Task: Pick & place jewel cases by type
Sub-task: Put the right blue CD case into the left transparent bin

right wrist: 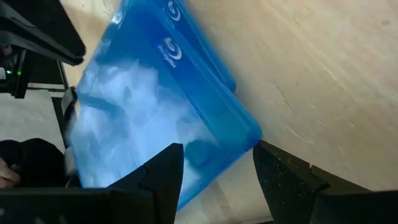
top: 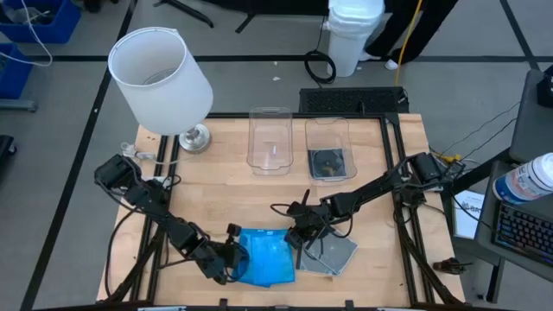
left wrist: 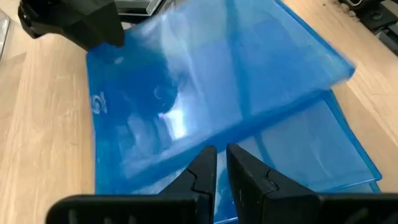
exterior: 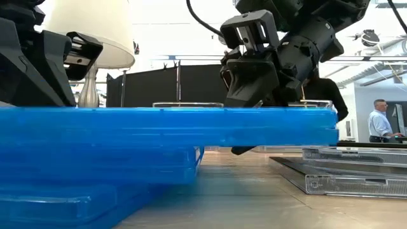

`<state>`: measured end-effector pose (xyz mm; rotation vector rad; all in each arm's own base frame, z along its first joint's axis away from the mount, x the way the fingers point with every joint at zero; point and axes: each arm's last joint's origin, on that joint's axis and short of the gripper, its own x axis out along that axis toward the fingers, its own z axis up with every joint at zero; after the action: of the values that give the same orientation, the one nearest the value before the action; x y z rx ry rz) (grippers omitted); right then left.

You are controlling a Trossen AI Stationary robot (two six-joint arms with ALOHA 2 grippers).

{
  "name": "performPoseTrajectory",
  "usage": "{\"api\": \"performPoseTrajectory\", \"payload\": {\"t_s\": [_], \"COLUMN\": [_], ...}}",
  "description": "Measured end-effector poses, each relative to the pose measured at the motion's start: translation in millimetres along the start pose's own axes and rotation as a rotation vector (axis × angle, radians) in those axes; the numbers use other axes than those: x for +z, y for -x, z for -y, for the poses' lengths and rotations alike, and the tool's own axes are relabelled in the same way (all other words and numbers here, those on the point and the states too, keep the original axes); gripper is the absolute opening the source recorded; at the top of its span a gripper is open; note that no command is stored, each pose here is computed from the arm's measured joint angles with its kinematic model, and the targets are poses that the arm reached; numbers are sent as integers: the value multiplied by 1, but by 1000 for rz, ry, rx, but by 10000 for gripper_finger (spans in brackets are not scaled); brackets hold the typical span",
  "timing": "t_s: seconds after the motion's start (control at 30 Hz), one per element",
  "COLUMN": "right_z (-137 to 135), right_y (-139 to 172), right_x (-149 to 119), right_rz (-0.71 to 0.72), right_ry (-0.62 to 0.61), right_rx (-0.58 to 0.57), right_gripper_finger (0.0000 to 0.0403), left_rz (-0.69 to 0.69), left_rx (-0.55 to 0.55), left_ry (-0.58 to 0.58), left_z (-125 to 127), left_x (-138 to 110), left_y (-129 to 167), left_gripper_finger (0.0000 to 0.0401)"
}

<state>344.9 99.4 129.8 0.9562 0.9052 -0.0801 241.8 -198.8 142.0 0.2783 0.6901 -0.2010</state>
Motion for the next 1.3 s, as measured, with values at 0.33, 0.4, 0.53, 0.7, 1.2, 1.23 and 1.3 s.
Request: {"api": "performPoseTrajectory", "payload": {"t_s": [0.33,0.4,0.53,0.7,1.2,1.23,1.3], "right_z": [-1,-2,-3,-5,-19,-22,-27], "right_y": [0,0,0,0,11,15,21], "right_x": [0,0,-1,-1,5,6,7], "right_rz": [4,6,8,-9,52,60,83], "right_ry": [8,15,20,28,168,193,233], "right_rx": [14,20,28,47,143,155,170], "right_gripper_finger": [185,185,184,178,99,93,82], "left_rz": [-43,-33,-26,-25,-18,-19,-21], "left_rx": [8,-1,-34,-44,-34,-25,0], "left_ry": [15,13,11,19,-37,-42,-46], "left_z": [-6,-6,-8,-10,-6,-6,-6], "left_x": [-9,-11,-13,-12,-10,-9,-9], "left_y": [-21,-29,-39,-40,-30,-28,-25], "left_gripper_finger": [46,46,46,46,46,46,47]}}
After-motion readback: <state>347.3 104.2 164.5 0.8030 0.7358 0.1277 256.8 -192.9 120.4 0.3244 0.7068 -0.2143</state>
